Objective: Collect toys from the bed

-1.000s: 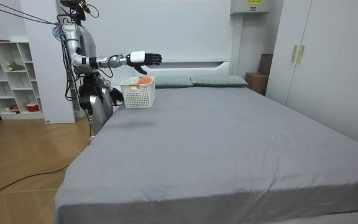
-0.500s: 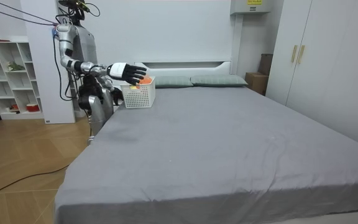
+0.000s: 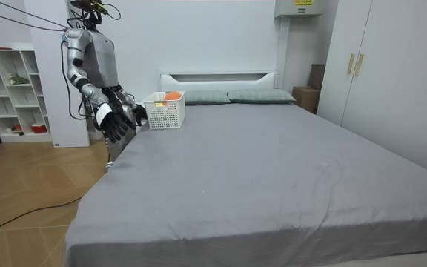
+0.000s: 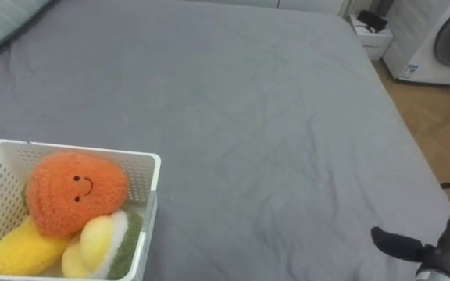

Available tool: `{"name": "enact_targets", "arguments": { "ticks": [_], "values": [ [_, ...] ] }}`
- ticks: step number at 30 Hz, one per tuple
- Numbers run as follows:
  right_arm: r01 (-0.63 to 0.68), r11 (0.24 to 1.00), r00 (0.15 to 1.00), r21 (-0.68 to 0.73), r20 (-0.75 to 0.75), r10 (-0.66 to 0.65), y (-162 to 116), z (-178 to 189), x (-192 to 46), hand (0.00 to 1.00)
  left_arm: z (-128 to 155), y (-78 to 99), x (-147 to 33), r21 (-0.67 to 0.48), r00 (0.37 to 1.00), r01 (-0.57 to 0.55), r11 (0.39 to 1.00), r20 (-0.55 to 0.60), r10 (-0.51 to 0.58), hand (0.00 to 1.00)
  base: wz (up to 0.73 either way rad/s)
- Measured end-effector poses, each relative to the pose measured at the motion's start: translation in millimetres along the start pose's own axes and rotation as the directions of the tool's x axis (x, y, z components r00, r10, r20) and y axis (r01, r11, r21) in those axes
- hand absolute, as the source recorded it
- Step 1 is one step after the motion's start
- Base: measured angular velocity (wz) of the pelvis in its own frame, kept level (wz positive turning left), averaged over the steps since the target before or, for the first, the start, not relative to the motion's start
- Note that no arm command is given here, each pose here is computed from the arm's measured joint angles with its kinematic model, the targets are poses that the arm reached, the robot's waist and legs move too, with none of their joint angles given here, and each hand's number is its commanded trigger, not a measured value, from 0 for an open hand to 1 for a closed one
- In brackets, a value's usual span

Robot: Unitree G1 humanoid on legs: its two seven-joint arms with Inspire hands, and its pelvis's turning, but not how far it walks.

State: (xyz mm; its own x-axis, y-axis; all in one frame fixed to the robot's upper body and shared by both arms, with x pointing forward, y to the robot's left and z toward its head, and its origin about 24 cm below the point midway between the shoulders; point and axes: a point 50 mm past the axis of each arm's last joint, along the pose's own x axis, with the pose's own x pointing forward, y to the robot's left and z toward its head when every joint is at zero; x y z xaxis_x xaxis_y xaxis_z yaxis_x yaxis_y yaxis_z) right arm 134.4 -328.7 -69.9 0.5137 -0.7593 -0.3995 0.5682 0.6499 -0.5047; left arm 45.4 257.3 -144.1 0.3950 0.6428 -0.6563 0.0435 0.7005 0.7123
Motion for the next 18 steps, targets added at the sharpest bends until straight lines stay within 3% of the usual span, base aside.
{"name": "enact_targets", "arguments": {
  "ticks": [11,18],
  "values": [
    [0.069,0.997,0.963,-0.04,-0.259,-0.077,-12,-63,-12,0.0,-7,0.9,-0.7,-0.012,1.0,0.014,1.0,-0.016,-0.014,0.0,0.0],
    [0.028,0.994,0.885,-0.101,-0.459,-0.072,-14,-114,-40,0.0,-12,0.9,-0.8,-0.017,0.999,0.016,1.0,-0.038,-0.017,0.0,0.0]
  ]
}}
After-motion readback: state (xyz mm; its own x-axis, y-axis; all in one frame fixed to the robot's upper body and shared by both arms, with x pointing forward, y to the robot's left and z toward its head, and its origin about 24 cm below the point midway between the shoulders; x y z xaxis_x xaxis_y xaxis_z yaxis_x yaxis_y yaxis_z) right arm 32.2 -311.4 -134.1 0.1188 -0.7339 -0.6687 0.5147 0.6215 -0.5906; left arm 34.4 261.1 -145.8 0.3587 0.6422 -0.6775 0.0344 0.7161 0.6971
